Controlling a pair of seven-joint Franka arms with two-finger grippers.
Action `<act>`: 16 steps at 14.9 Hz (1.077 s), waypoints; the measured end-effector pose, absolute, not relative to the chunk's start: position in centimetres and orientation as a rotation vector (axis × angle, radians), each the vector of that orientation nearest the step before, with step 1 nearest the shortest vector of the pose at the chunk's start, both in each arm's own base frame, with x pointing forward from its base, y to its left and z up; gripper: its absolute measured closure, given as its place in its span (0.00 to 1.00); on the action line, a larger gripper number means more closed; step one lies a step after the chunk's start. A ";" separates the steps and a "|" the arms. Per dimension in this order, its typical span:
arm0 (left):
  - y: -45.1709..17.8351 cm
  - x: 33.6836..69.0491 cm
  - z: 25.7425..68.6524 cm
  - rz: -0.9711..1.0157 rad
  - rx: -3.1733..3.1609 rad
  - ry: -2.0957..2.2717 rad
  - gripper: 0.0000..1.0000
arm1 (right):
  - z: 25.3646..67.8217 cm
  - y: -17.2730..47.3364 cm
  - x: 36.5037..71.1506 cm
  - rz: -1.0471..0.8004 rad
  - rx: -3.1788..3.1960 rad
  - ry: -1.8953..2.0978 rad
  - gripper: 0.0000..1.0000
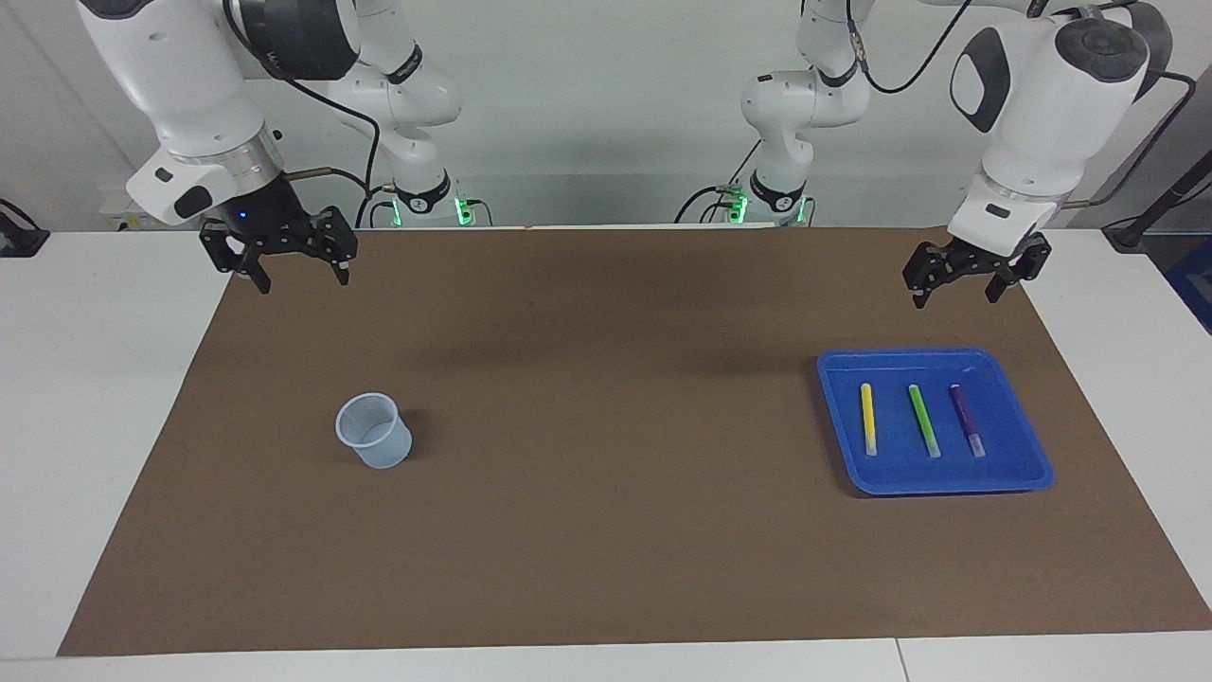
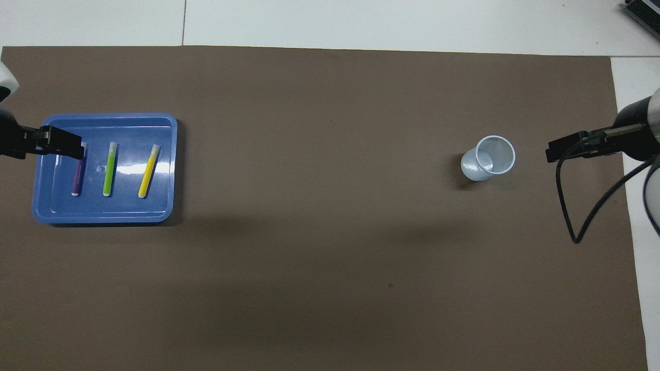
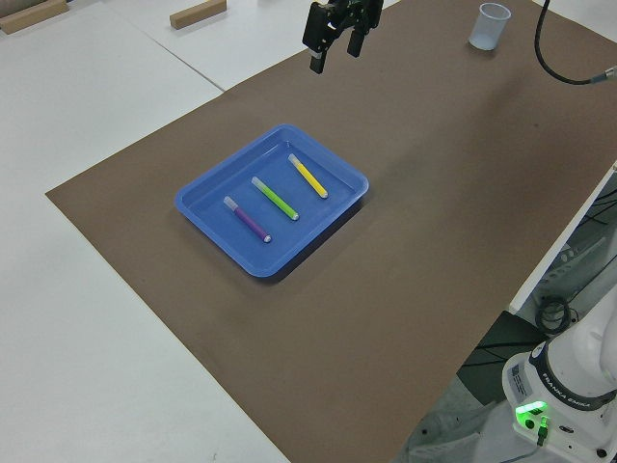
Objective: Right arm passes pens to left for tray arrangement
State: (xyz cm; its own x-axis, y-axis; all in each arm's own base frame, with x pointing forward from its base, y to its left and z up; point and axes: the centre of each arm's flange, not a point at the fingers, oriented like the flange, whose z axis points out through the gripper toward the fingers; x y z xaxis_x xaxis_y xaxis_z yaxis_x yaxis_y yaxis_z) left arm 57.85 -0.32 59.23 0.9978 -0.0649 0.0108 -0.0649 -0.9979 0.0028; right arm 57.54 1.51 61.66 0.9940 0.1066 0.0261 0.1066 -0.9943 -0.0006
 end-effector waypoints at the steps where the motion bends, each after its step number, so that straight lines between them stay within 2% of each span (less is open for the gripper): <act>1: 0.0 57.4 59.8 0.022 3.126 -0.101 0.00 | 61.7 1.5 57.5 -0.041 -3.135 -0.168 0.00; 8: -1.8 52.9 65.0 0.025 3.121 -0.157 0.00 | 61.7 1.5 57.5 -0.043 -3.135 -0.167 0.00; 16: -3.2 52.7 64.2 -0.002 3.120 -0.198 0.00 | 61.8 1.5 57.5 -0.044 -3.135 -0.167 0.00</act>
State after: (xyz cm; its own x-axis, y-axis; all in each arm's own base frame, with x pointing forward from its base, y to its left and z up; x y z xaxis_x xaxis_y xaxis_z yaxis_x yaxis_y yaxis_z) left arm 52.65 -3.20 64.16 0.9920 -0.1266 -0.0002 -0.1266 -0.9918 0.0151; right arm 57.55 1.50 61.75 0.9939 0.1065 0.0280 0.1065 -0.9943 -0.0005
